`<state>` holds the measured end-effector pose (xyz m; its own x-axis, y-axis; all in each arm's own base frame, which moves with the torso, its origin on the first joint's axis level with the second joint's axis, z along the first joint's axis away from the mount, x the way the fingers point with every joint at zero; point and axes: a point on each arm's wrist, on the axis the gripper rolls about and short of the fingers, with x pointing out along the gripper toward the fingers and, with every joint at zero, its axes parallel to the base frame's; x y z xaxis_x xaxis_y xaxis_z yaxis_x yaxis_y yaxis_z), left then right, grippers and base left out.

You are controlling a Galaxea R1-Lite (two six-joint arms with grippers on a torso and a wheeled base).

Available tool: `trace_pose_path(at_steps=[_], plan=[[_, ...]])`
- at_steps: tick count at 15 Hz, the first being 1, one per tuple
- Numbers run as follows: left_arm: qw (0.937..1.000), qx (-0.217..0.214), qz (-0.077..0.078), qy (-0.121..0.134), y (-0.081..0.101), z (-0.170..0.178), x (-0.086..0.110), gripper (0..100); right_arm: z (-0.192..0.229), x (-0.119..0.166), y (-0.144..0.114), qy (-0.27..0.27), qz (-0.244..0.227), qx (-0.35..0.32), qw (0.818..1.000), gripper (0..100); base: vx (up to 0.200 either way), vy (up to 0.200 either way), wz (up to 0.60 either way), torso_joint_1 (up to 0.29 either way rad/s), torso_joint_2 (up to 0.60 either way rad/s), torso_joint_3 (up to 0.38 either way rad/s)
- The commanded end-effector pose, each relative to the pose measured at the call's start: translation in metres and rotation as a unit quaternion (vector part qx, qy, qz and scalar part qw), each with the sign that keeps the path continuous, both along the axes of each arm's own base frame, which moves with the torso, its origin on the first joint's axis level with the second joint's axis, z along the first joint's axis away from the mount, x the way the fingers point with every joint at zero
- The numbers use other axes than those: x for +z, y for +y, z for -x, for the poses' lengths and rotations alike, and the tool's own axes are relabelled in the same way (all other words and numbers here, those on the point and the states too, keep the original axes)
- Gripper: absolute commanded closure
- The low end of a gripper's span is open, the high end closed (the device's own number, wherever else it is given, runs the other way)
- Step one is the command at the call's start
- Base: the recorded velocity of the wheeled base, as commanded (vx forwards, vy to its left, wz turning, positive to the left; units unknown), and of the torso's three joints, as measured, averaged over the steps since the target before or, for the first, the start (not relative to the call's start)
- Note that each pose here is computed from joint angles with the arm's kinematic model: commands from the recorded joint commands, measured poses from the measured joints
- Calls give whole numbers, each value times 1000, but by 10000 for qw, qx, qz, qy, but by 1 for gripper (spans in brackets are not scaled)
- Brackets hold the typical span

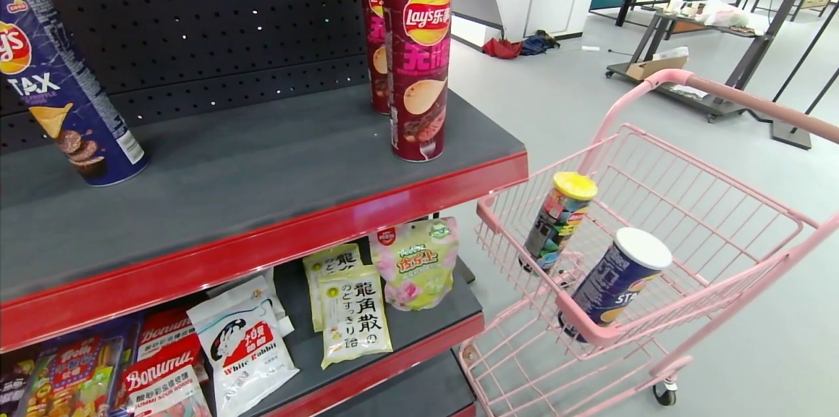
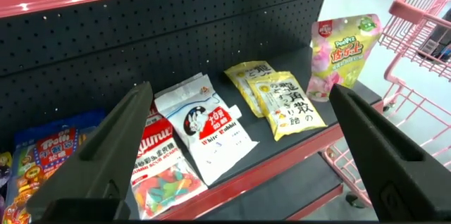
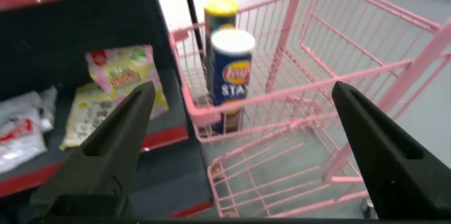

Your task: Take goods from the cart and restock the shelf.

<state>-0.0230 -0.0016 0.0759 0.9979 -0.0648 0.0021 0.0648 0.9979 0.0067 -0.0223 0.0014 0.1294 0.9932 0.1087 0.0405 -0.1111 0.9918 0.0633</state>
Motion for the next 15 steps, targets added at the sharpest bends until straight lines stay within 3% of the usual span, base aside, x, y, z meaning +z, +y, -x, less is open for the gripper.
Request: trace_pose_path(at_steps=[1, 2, 3, 6, 15], plan=[[10000, 2, 2, 3, 0, 0, 0, 0, -106, 113, 6, 1064, -644, 328, 9917, 0, 0, 0, 0, 0, 0, 0], [10000, 2, 2, 3, 0, 0, 0, 0, -126, 106, 6, 1222, -706, 275, 9896, 0, 0, 0, 0, 0, 0, 0], [10000, 2, 2, 3, 0, 0, 0, 0, -159, 78, 8, 1456, -724, 317, 9862, 0, 0, 0, 0, 0, 0, 0], [10000, 2, 2, 3, 0, 0, 0, 0, -178, 17, 10, 2006, -637, 523, 9762, 0, 0, 0, 0, 0, 0, 0], [10000, 2, 2, 3, 0, 0, 0, 0, -186, -17, 20, 2781, -561, 832, 9553, 0, 0, 0, 0, 0, 0, 0]])
